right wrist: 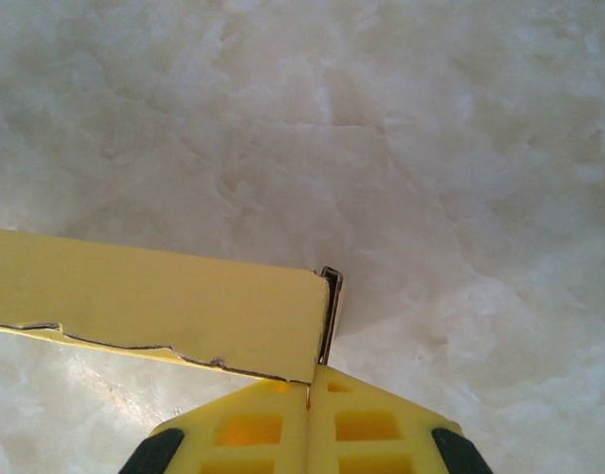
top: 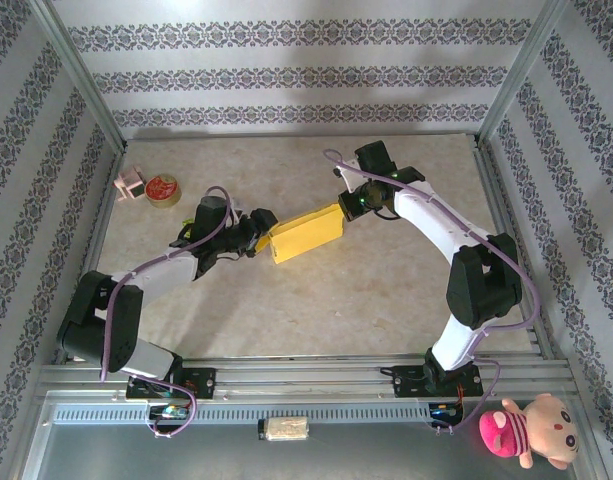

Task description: Fold the paper box

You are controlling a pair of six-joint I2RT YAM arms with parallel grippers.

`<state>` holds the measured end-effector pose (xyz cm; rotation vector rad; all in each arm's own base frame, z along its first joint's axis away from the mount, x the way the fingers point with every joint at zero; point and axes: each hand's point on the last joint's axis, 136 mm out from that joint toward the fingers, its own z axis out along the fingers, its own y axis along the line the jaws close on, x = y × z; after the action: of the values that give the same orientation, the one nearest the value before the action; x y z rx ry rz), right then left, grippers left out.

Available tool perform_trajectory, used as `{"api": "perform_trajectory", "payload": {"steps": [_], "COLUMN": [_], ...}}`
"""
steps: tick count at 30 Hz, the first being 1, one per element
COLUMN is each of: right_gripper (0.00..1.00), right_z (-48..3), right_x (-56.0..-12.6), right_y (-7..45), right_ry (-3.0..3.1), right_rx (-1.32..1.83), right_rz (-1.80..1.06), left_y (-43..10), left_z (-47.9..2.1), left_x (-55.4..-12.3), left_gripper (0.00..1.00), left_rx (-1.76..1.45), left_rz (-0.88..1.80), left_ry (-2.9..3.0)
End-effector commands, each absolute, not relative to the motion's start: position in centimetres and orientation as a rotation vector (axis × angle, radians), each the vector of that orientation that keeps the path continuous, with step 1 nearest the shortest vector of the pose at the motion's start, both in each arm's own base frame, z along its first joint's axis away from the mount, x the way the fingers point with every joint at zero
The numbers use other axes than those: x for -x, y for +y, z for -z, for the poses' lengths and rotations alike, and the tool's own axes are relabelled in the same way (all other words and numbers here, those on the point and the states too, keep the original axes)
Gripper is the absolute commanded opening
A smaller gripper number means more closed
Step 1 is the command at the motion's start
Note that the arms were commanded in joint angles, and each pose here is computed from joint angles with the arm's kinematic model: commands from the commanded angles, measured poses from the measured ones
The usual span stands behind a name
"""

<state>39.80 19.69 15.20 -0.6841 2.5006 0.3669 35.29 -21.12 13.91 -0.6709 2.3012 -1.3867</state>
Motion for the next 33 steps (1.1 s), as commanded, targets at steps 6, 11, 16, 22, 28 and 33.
{"api": "perform_trajectory", "payload": {"steps": [6, 11, 16, 22, 28, 33], "right_gripper": [0.05, 0.05, 0.05, 0.10, 0.20, 0.22], "right_z": [-13.8, -13.7, -13.5, -13.5, -14.3, -15.1], "right_x": [-38.4, -38.4, -38.4, -38.2, -37.7, -37.0], "right_y": [20.5, 20.4, 20.4, 20.4, 20.6, 20.4], "right_ry": [2.544, 2.546, 2.551, 2.556, 2.529, 2.516], "right_rx": [0.745, 0.744, 0.739, 0.740, 0.755, 0.761], "right_rz": [-0.419, -0.419, -0.420, -0.424, -0.444, -0.454], "left_y": [-22.1, -22.1, -21.9, -21.4, -20.4, -20.3], "left_z": [-16.0, -15.1, -13.2, -11.0, -9.9, -9.6], "left_x": [-35.9, -35.3, -34.1, -33.5, -33.2, -33.2], "left_gripper": [0.71, 0.64, 0.48, 0.32, 0.28, 0.27], "left_rx": [0.646, 0.665, 0.679, 0.699, 0.670, 0.682], "left_rz": [1.480, 1.480, 1.433, 1.355, 1.220, 1.200], "left_ry": [2.201, 2.235, 2.329, 2.404, 2.474, 2.478]}}
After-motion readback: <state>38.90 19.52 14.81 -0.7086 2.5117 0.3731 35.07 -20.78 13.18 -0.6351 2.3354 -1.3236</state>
